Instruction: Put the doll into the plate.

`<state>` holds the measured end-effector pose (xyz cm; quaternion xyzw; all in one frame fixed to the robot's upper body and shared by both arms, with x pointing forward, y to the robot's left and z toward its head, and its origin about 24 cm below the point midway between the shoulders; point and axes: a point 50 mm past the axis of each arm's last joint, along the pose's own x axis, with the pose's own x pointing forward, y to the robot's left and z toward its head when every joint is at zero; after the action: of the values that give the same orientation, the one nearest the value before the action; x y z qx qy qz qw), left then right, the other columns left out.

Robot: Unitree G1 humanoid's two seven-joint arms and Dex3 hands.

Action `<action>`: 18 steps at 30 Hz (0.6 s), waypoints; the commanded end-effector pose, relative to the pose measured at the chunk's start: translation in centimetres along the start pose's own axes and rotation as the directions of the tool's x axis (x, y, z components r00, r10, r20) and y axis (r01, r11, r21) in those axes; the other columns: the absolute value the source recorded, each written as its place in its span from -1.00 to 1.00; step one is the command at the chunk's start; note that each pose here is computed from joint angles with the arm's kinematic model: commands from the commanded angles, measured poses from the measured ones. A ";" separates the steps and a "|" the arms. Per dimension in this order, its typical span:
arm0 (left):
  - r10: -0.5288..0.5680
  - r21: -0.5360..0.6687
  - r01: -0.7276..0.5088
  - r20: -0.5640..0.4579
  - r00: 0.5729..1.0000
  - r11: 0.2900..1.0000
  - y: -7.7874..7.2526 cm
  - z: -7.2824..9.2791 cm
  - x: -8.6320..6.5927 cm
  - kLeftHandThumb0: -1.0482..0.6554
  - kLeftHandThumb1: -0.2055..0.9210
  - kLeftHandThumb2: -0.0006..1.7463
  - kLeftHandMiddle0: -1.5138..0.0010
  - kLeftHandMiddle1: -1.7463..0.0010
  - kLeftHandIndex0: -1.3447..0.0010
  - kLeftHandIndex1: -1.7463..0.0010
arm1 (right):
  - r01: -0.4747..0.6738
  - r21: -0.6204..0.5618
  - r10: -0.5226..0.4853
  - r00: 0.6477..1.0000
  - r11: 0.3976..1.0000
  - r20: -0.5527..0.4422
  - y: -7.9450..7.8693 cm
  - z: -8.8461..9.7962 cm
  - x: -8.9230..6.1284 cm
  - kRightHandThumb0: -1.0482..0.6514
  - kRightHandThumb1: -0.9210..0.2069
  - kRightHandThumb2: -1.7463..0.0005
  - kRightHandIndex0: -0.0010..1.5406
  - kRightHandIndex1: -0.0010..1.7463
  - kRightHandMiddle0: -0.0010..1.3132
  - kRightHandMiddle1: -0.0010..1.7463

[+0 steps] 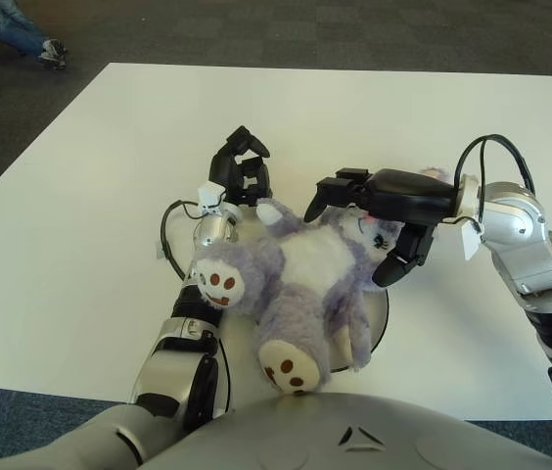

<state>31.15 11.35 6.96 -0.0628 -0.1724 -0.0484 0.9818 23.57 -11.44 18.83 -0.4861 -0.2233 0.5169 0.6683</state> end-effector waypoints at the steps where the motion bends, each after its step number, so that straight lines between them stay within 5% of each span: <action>1: 0.023 -0.031 -0.026 -0.093 0.995 0.999 -0.2 -2.2 -2.1 -0.35 -0.14 0.56 -0.68 -1.00 0.04 -1.00 | -0.026 -0.019 0.026 1.000 0.999 0.000 -0.8 0.0 -0.6 -0.56 0.06 -0.06 -1.00 -0.47 -1.00 -0.02; 9: 0.015 -0.015 -0.016 -0.108 0.994 1.000 0.0 -2.4 -2.0 -0.35 -0.15 0.57 -0.66 -1.00 0.04 -1.00 | -0.122 0.014 0.122 0.992 0.992 -0.025 -1.6 -0.1 -1.4 -0.59 0.06 -0.05 -1.00 -0.75 -1.00 -0.27; 18: 0.009 0.009 -0.008 -0.137 0.990 1.000 0.0 -2.5 -2.0 -0.34 -0.13 0.55 -0.61 -1.00 0.05 -1.00 | -0.043 0.054 0.045 0.999 0.998 -0.027 -3.0 -1.0 -2.2 -0.63 -0.07 0.01 -1.00 -0.96 -1.00 -0.60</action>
<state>31.32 11.17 6.70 -0.0510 -0.1603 -0.0546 0.9842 24.45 -13.33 20.51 -0.4859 -0.1772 0.5474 0.6579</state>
